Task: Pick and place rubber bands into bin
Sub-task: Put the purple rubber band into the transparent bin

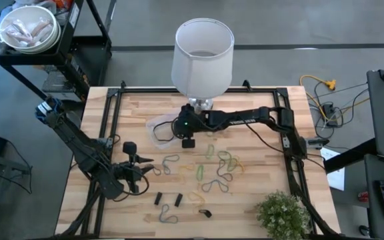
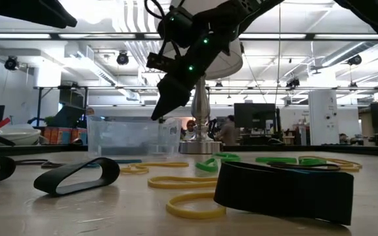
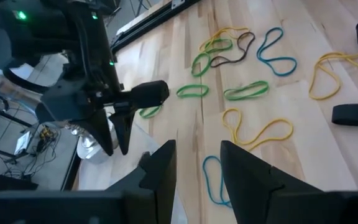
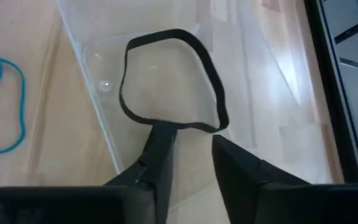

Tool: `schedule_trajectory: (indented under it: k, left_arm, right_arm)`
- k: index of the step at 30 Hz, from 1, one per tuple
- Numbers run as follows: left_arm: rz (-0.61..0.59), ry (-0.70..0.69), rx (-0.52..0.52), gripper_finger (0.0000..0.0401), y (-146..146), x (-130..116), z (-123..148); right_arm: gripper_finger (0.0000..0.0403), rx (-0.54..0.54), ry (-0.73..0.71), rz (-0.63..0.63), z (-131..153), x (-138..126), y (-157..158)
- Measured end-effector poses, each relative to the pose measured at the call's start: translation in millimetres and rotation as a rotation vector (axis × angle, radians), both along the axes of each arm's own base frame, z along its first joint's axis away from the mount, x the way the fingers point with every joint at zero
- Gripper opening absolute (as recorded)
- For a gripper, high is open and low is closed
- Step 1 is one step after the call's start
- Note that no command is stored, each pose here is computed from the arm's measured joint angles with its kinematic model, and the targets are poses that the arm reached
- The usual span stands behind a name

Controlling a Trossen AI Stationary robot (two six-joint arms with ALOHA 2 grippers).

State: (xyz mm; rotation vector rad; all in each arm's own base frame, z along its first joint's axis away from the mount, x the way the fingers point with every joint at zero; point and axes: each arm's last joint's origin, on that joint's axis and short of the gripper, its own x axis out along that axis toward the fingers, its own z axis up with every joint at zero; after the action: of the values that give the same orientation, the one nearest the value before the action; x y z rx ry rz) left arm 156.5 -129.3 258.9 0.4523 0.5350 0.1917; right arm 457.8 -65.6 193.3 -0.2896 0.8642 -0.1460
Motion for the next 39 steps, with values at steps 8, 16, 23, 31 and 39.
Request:
schedule_trajectory:
  k: [8, 16, 23, 31, 39]
  left_arm:
    - [-0.032, 0.13, -0.176, 0.0109, 1, -6, -25]
    - [0.207, 0.233, -0.319, 0.0109, 19, -20, -57]
    - [0.442, 0.285, -0.459, 0.0109, 34, -22, -67]
    - [0.448, 0.367, -0.521, 0.0109, 43, -14, -93]
    - [0.402, 0.411, -0.532, 0.0109, 45, -3, -110]
  right_arm:
    - [0.0133, -0.033, -0.002, 0.102, 46, -18, 32]
    - [0.0116, 0.044, 0.012, 0.161, 109, -68, 91]
    - [0.0102, 0.104, -0.01, 0.239, 136, -111, 138]
    - [0.0087, 0.176, -0.027, 0.28, 142, -156, 166]
    - [0.0071, 0.215, -0.041, 0.215, 133, -192, 171]
